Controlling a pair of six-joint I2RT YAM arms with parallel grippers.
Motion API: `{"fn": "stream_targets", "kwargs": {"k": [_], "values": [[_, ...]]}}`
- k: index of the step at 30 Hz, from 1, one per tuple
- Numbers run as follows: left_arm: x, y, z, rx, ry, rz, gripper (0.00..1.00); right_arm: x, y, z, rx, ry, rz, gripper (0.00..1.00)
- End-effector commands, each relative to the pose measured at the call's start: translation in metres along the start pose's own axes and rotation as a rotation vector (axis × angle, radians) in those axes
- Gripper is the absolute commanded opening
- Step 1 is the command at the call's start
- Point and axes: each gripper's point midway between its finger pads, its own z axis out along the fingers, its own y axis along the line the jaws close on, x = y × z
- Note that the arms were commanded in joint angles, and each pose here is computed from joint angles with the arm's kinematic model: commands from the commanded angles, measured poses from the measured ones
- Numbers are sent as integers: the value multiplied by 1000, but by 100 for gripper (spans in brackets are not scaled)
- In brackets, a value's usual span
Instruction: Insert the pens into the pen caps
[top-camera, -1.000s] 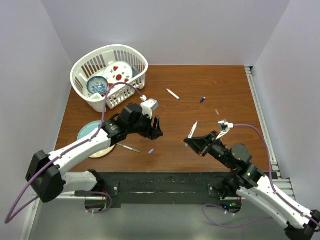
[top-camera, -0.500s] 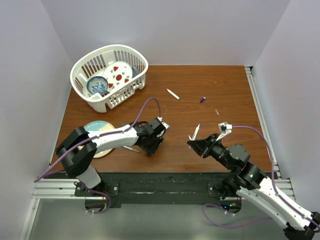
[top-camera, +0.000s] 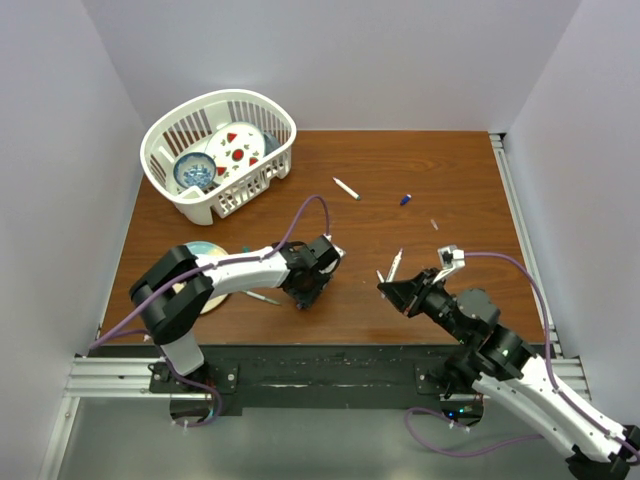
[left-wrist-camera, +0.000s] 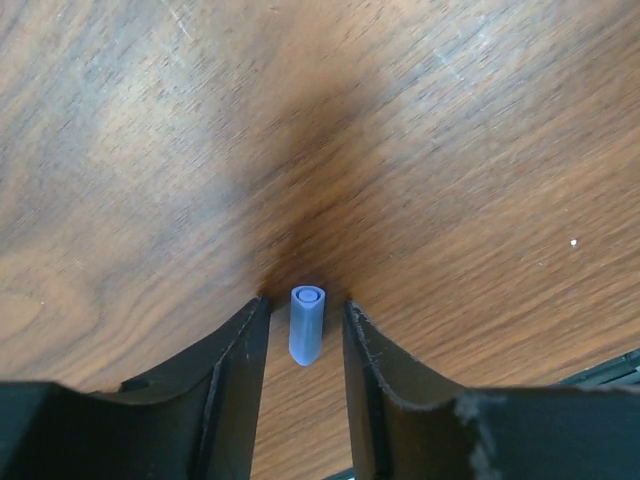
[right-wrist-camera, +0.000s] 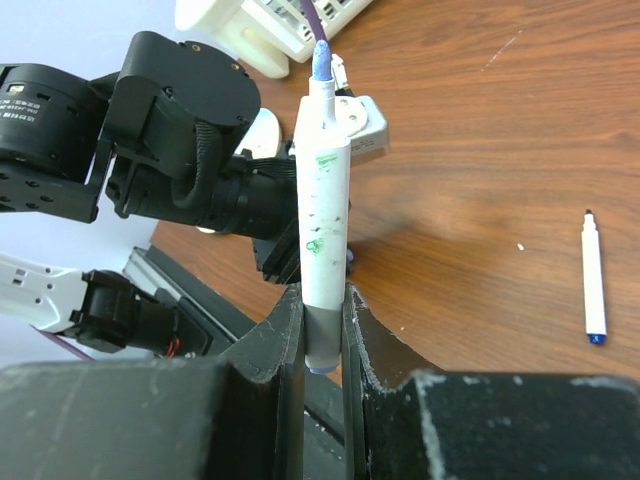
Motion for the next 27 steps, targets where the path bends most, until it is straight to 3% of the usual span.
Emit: {"fn": "stream_targets", "kwargs": {"k": [1,3,8,11,18,22,27], "values": [[-3,-2,4,-1,-9,16,36,-21,9,-7,-8,-61,-19,0],[0,-3,6,9,-5,10,33,-23,9,-7,-5,-69,-18,0],[2,-15,8,66,-17,-16,8,-16,-1,-3,46,-39,-11,0],[-21,-31,-11,158,-122,-44,0,-8,-3,1,44,-8,-19,0],[-96,-54,-91,425,-496,-208,0,19,8,25,-66,75,-43,0],[-119,-57,-136,721,-680,-377,0,36,25,36,-179,148,-31,0],[-137,-47,-192,849,-889,-383,0,56,49,46,-331,237,36,0]]}}
